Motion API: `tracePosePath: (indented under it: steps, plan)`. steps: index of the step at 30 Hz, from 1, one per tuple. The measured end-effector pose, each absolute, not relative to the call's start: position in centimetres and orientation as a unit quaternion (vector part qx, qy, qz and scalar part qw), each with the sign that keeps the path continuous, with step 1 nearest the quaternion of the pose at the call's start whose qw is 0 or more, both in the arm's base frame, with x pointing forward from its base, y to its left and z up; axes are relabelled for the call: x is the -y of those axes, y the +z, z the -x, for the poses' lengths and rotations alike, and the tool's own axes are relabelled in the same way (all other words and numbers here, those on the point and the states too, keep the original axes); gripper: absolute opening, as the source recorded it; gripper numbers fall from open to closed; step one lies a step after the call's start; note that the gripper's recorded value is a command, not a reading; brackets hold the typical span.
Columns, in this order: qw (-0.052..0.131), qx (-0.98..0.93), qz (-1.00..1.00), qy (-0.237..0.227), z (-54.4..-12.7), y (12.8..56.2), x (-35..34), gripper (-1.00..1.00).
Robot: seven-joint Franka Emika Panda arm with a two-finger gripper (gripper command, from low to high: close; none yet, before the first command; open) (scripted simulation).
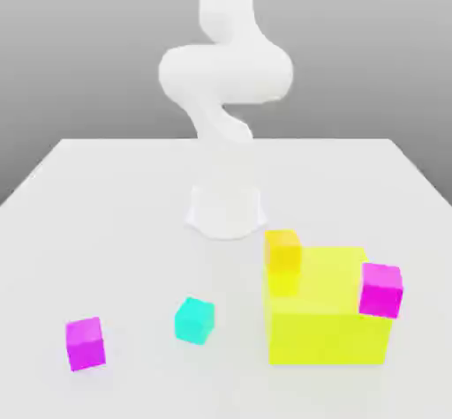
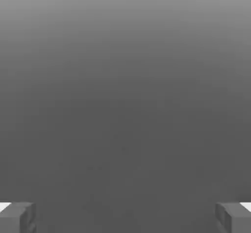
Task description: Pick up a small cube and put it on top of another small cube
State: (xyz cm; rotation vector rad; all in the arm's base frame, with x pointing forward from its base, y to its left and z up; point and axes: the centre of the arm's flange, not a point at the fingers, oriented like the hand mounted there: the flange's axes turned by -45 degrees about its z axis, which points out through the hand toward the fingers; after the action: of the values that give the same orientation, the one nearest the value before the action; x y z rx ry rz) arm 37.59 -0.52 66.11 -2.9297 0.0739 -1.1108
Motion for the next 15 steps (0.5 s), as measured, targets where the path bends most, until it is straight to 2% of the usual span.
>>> tracePosePath:
  steps: [4,8,12,15]
  plan:
    - [0.005,-0.057,0.956,-0.286,-41.5,56.2,1.7,0.0]
    - [0.005,-0.09,0.972,-0.218,-42.9,46.2,2.8,0.0]
    - [0.004,-0.126,0.981,-0.146,-41.9,36.1,3.9,0.0]
    - [0.003,-0.155,0.984,-0.086,-39.4,28.5,4.5,0.0]
